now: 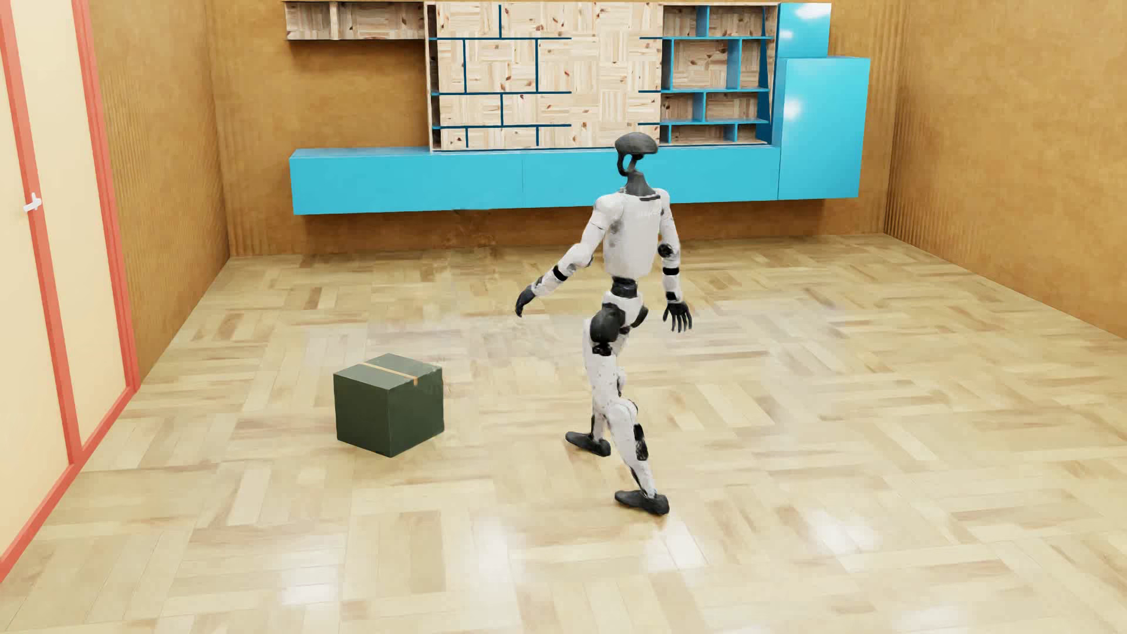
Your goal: Take a seat on the dark box
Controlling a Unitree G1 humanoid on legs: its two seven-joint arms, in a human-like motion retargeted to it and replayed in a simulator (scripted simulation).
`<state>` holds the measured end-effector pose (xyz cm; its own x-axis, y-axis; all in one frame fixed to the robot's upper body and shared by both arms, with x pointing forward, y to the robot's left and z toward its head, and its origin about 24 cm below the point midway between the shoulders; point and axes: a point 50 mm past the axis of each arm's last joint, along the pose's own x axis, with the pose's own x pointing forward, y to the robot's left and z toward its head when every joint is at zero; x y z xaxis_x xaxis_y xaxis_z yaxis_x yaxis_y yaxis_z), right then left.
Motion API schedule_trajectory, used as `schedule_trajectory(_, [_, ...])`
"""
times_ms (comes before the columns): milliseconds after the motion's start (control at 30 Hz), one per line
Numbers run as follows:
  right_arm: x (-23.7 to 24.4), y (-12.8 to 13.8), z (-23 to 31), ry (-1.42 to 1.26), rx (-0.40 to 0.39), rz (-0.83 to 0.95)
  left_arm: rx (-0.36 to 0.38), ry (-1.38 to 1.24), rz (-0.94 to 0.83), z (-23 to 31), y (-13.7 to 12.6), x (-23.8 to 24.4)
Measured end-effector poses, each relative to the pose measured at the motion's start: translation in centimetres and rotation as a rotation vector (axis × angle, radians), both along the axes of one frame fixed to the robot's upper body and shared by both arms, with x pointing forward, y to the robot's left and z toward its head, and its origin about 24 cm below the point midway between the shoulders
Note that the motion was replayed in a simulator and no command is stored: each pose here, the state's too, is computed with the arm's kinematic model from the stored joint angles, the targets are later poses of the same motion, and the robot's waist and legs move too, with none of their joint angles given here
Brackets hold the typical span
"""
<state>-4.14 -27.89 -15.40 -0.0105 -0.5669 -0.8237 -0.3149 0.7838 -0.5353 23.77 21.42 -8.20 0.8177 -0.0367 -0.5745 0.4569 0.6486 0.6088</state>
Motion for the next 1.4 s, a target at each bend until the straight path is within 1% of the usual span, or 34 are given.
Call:
schedule_trajectory(33, [-1.6, -0.3, 0.3, 0.023, -0.019, -0.037, 0.007, -0.036, -0.006, 0.4, -0.4, 0.4])
schedule_trajectory(100, [-2.2, -0.5, 0.4, 0.040, 0.005, -0.044, -0.012, -0.022, -0.064, 0.5, -1.3, 0.2])
schedule_trajectory(133, [-1.3, -0.7, 0.4, 0.030, -0.005, 0.018, -0.051, -0.018, -0.034, 0.0, -1.4, -0.4])
schedule_trajectory(167, [-0.3, -0.1, 0.0, 0.002, 0.019, 0.039, -0.026, 0.041, -0.020, -1.4, -1.3, -1.7])
schedule_trajectory(200, [1.1, 0.1, -0.2, -0.007, 0.036, 0.078, -0.056, 0.113, -0.022, -2.1, -1.0, -2.9])
schedule_trajectory(233, [3.9, -0.3, -0.1, -0.081, 0.010, 0.175, 0.010, 0.183, -0.024, -3.3, -0.6, -4.2])
schedule_trajectory(267, [6.8, -0.6, 0.1, -0.126, 0.028, 0.247, -0.016, 0.262, -0.008, -4.1, -0.2, -5.5])
schedule_trajectory(300, [9.8, -0.6, 0.5, -0.204, 0.034, 0.315, 0.037, 0.312, 0.032, -5.0, 0.5, -7.1])
schedule_trajectory(367, [14.5, -2.1, 2.1, -0.283, -0.053, 0.431, 0.022, 0.442, 0.162, -6.8, 1.4, -11.2])
schedule_trajectory(400, [17.0, -3.0, 3.3, -0.361, -0.067, 0.459, 0.030, 0.493, 0.223, -7.2, 2.1, -12.9])
schedule_trajectory(433, [17.9, -4.3, 4.4, -0.368, -0.163, 0.500, 0.038, 0.557, 0.280, -7.7, 2.9, -15.2])
schedule_trajectory(467, [19.6, -4.8, 5.4, -0.445, -0.114, 0.515, 0.060, 0.568, 0.296, -7.7, 3.8, -16.4])
schedule_trajectory(533, [21.7, -6.7, 7.6, -0.528, -0.191, 0.477, 0.082, 0.594, 0.363, -7.4, 5.6, -18.2])
schedule_trajectory(567, [21.2, -6.9, 7.5, -0.540, -0.196, 0.438, 0.136, 0.612, 0.378, -7.0, 6.9, -19.0])
schedule_trajectory(600, [20.7, -5.9, 6.7, -0.559, -0.193, 0.391, 0.156, 0.598, 0.417, -6.5, 8.2, -19.2])
schedule_trajectory(633, [20.2, -5.2, 6.0, -0.543, -0.178, 0.370, 0.141, 0.587, 0.463, -6.4, 8.5, -19.3])
schedule_trajectory(667, [20.6, -5.2, 6.0, -0.542, -0.162, 0.339, 0.172, 0.571, 0.468, -6.2, 8.8, -18.5])
schedule_trajectory(700, [20.0, -4.9, 5.7, -0.535, -0.136, 0.351, 0.145, 0.512, 0.433, -5.8, 9.0, -16.8])
schedule_trajectory(733, [18.5, -4.0, 4.6, -0.504, -0.098, 0.347, 0.157, 0.491, 0.392, -5.8, 8.5, -15.7])
schedule_trajectory(800, [16.8, -0.8, 2.5, -0.482, -0.015, 0.342, 0.103, 0.348, 0.354, -5.2, 6.6, -11.2])
schedule_trajectory(833, [16.4, 0.5, 1.8, -0.454, 0.032, 0.337, 0.051, 0.255, 0.273, -4.5, 4.8, -8.6])
schedule_trajectory(867, [15.4, 1.5, 1.2, -0.414, 0.048, 0.352, 0.055, 0.237, 0.187, -4.2, 3.1, -7.3])
schedule_trajectory(900, [14.5, 3.1, 0.6, -0.411, 0.115, 0.371, -0.007, 0.179, 0.068, -3.7, 0.8, -5.9])
schedule_trajectory(933, [14.7, 3.8, 0.5, -0.430, 0.108, 0.390, -0.010, 0.119, -0.064, -2.9, -1.3, -4.3])
schedule_trajectory(967, [14.3, 3.7, 0.5, -0.398, 0.069, 0.353, -0.084, 0.166, -0.168, -2.7, -3.4, -3.9])
schedule_trajectory(1000, [15.0, 3.6, 0.7, -0.423, 0.068, 0.359, -0.102, 0.158, -0.299, -2.0, -5.4, -3.1])
schedule_trajectory(1100, [18.0, 2.2, 2.5, -0.558, 0.024, 0.482, -0.107, 0.023, -0.332, -0.4, -8.7, -0.7])
schedule_trajectory(1133, [18.5, 1.9, 2.9, -0.535, -0.029, 0.504, -0.066, 0.025, -0.232, -0.7, -8.0, -0.8])
schedule_trajectory(1167, [19.0, 2.6, 2.8, -0.553, -0.016, 0.492, -0.060, -0.006, -0.207, -0.6, -7.0, -0.9])
schedule_trajectory(1200, [19.7, 2.1, 3.3, -0.562, -0.054, 0.471, -0.026, -0.003, -0.175, -0.9, -6.2, -1.3])
schedule_trajectory(1267, [19.5, 2.1, 3.3, -0.601, -0.088, 0.374, 0.075, 0.032, -0.132, -1.7, -3.8, -1.9])
schedule_trajectory(1333, [21.1, 1.5, 4.2, -0.631, -0.089, 0.417, 0.104, 0.007, -0.037, -0.6, -1.3, -0.3])
schedule_trajectory(1367, [21.4, 1.0, 4.4, -0.591, -0.080, 0.434, 0.089, -0.019, 0.006, 0.0, -0.5, 0.2])
schedule_trajectory(1400, [22.7, 0.6, 5.6, -0.675, -0.059, 0.488, 0.096, -0.049, 0.041, 0.5, 0.1, 0.7])
